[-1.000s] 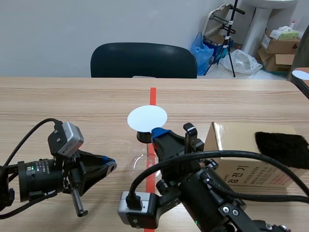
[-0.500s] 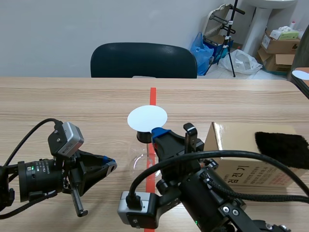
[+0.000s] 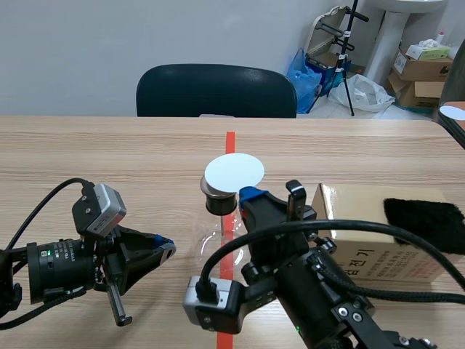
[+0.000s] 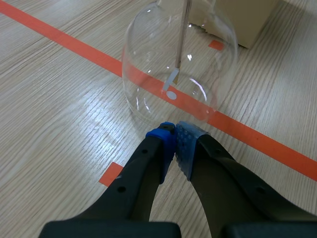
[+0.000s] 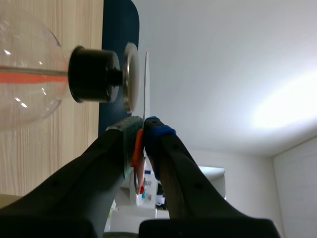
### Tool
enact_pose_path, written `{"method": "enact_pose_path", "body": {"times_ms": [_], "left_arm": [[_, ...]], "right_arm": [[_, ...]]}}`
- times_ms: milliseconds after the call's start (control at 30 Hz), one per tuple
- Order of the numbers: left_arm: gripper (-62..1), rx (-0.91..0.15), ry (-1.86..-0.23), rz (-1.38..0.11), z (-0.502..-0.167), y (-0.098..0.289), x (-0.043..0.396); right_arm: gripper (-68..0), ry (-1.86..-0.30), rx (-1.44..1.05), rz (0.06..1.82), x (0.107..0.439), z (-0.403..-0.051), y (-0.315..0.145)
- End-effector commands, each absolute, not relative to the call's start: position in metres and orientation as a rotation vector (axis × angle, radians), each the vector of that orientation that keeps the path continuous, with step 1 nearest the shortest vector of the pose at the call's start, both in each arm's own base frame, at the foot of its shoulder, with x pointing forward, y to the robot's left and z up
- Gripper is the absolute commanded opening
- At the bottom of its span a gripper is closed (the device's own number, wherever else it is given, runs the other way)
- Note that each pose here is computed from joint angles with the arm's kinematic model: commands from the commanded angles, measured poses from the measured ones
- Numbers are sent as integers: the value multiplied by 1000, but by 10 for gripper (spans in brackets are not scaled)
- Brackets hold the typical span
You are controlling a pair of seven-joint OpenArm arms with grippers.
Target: Do the electroscope experiment
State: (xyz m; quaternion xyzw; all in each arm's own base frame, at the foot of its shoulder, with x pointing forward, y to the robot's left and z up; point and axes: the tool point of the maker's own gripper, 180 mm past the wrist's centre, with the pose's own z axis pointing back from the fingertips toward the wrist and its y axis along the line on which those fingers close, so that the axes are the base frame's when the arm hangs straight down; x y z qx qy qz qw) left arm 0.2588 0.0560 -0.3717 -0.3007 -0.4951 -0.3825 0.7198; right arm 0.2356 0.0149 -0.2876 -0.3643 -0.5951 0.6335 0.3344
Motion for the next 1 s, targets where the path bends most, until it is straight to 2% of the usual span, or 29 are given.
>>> {"method": "enact_pose_path", "body": {"times_ms": [0,567,967], "left_arm": [[-577,-686,-1132,-843,-361,50,262],[-577,-686,-1132,-843,-361,50,262],[-577,-686,-1132,-843,-361,50,262]], "right_arm": [[-665,-1541,-991,1626,241,-283,7],[-665,-1274,-1225,1333,262,-278,-59],[-665,-1177,-1293,1227,263,-276,-84]]}}
